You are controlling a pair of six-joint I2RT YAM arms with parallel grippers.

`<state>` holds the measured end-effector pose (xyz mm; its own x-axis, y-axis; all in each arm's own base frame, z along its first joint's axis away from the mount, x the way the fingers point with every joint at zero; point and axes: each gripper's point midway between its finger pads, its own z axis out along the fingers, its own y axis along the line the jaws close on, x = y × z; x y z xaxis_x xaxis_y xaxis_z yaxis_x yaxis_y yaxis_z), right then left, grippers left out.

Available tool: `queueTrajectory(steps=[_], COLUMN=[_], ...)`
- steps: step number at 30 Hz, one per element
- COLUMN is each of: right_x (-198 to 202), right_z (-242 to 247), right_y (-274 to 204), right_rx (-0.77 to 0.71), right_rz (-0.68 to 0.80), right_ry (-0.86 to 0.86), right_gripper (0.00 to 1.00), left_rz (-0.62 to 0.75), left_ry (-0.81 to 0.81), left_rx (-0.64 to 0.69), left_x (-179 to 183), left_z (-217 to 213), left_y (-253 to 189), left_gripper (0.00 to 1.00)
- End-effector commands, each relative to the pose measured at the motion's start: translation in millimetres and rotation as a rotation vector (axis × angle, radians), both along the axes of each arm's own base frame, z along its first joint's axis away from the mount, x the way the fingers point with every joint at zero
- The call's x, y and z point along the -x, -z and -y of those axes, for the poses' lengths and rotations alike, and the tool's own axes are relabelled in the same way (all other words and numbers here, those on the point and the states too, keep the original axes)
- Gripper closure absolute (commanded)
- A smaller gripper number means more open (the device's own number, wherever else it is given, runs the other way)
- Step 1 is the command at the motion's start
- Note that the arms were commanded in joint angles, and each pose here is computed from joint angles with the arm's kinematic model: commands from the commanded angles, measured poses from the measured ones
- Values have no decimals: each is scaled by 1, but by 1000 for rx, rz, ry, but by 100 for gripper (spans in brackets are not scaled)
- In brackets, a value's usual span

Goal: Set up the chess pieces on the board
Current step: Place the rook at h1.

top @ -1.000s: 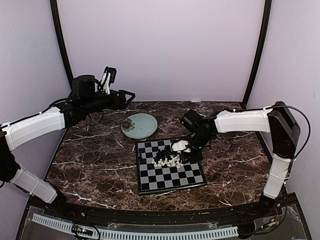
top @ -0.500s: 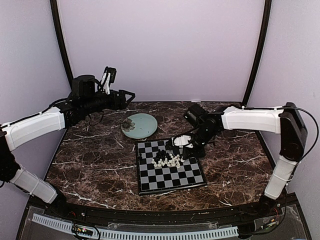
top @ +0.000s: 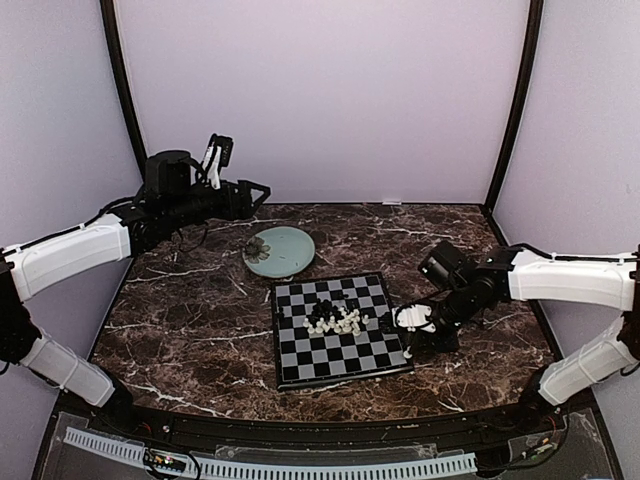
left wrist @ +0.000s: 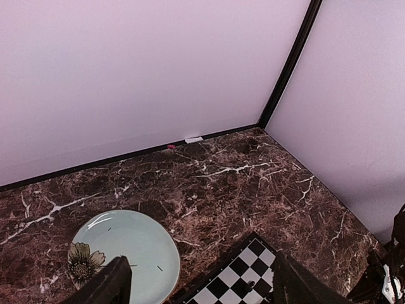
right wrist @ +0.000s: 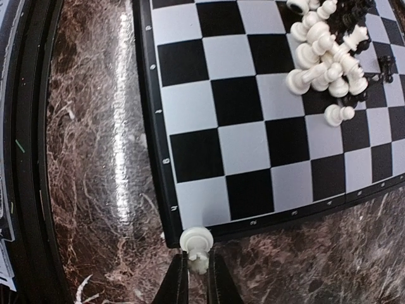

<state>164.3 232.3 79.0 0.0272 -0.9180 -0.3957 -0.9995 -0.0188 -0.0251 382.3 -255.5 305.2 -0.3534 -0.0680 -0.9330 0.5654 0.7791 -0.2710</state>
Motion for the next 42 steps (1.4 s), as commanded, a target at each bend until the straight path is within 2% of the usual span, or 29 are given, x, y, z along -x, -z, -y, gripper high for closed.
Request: queueTrajectory(steps=[1, 10, 26, 42], right_x=[0, -6, -13, -9], right_z=[-5, -16, -19, -24], right_y=[-1, 4, 16, 22], right_rx=[-63, -85, -1, 12], right_rz=[30, 29, 56, 30], right_ry=[24, 21, 9, -8], right_gripper=[92, 91, 89, 87], left_rz=[10, 1, 17, 14], left_ry=[-9, -8, -18, -17], left_rx=[-15, -20, -23, -20], left_x=[-2, -3, -2, -2], left_z=[-1, 0, -3, -3], left_y=[4, 8, 2, 2], left_gripper=[21, 21, 21, 21])
